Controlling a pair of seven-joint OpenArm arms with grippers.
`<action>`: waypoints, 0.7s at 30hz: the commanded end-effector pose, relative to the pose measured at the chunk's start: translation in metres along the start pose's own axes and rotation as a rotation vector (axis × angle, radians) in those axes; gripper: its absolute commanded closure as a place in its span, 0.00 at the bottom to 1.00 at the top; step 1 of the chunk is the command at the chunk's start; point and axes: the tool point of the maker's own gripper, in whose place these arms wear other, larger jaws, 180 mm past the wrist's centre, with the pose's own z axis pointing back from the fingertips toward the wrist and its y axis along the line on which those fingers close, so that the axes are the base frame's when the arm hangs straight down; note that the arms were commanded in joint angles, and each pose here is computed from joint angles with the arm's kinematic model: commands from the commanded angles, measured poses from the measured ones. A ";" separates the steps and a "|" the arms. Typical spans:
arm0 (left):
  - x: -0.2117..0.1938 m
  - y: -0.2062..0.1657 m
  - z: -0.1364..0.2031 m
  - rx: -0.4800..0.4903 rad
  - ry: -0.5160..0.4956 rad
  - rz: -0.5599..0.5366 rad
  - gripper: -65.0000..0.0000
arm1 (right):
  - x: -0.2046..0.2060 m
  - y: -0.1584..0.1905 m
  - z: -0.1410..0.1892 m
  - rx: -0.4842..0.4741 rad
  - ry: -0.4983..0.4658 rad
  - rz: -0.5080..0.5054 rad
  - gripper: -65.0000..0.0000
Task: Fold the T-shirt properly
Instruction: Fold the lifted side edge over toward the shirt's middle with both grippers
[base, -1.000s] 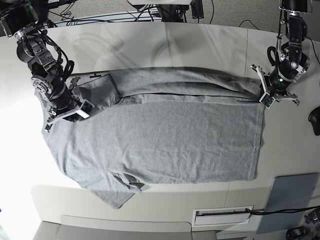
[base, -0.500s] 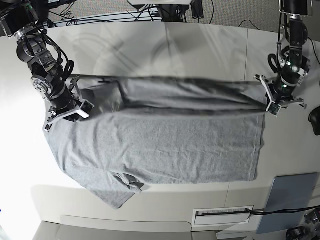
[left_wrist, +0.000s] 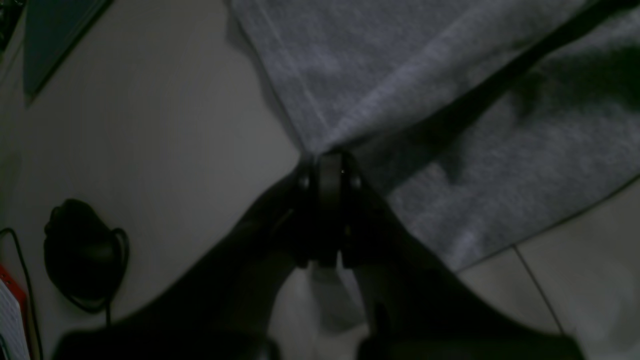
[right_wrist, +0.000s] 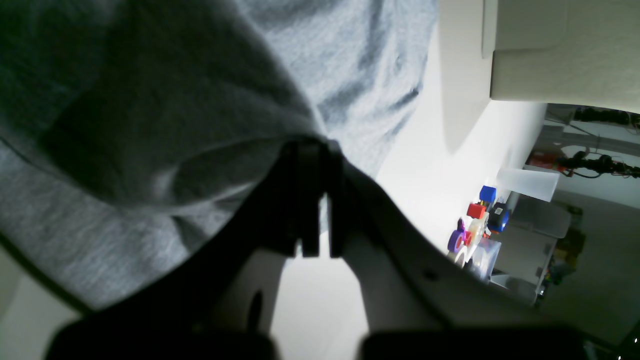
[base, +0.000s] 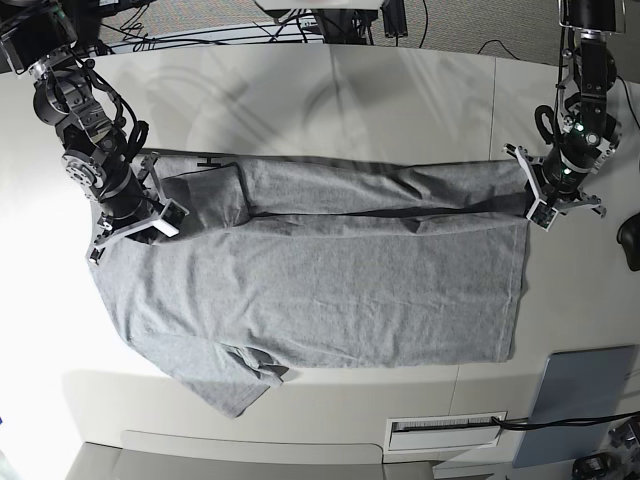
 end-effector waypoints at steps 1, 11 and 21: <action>0.013 0.013 0.003 0.031 -0.045 -0.013 1.00 | 0.001 -0.018 0.003 -0.049 -0.008 0.008 1.00; 0.026 0.021 0.001 0.046 -0.075 -0.014 0.79 | 0.013 -0.009 0.000 -0.040 -0.023 -0.035 0.81; 0.029 0.032 0.000 0.087 -0.071 0.018 0.55 | 0.002 -0.032 0.001 -0.181 0.048 -0.141 0.60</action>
